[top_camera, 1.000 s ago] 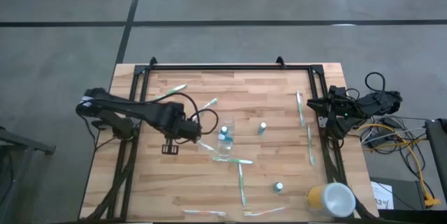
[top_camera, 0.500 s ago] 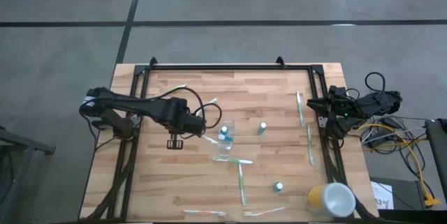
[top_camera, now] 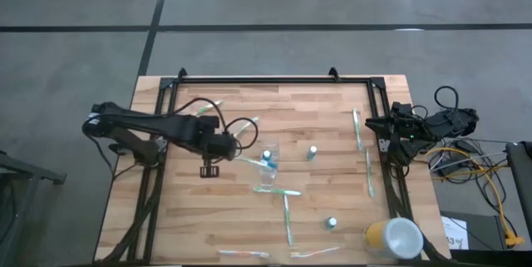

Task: Pick & Place toothbrushing station
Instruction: Put the white green toothbrush into the back side of the transparent organizer

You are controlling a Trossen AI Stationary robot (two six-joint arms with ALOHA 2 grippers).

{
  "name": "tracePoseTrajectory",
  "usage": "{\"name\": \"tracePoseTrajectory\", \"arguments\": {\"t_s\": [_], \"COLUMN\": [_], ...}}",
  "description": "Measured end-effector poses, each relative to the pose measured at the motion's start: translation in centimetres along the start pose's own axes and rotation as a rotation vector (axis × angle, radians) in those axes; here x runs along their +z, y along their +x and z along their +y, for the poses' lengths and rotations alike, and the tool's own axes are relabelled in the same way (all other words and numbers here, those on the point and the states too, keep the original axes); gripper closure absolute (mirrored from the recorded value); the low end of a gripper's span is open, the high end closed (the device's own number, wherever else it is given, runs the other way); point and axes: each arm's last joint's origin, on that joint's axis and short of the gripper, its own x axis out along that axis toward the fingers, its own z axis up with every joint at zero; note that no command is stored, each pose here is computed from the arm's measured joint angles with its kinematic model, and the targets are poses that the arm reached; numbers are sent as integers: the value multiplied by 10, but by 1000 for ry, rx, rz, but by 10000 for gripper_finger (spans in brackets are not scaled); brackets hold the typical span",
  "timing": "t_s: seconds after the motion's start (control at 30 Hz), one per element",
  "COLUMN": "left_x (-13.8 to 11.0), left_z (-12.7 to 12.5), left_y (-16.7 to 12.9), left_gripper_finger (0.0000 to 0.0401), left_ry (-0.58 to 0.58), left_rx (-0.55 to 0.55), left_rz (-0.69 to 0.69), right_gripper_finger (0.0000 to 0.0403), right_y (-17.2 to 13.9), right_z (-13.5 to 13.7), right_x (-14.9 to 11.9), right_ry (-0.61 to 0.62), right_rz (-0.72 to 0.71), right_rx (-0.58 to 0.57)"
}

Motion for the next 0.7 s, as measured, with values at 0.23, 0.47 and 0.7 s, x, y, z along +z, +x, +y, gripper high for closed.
{"name": "tracePoseTrajectory", "arguments": {"t_s": [0.23,0.47,0.7], "left_x": [-11,-16,-15], "left_z": [3,5,4], "left_y": [-4,-3,0], "left_gripper_finger": [400,400,400], "left_ry": [-30,-139,-123], "left_rx": [-31,-41,-39], "left_rz": [-135,-205,-266], "right_gripper_finger": [321,329,335], "right_y": [0,0,0], "right_z": [0,0,0], "right_x": [0,0,0], "right_ry": [0,0,0], "right_rz": [0,0,0], "right_rx": [0,0,0]}}
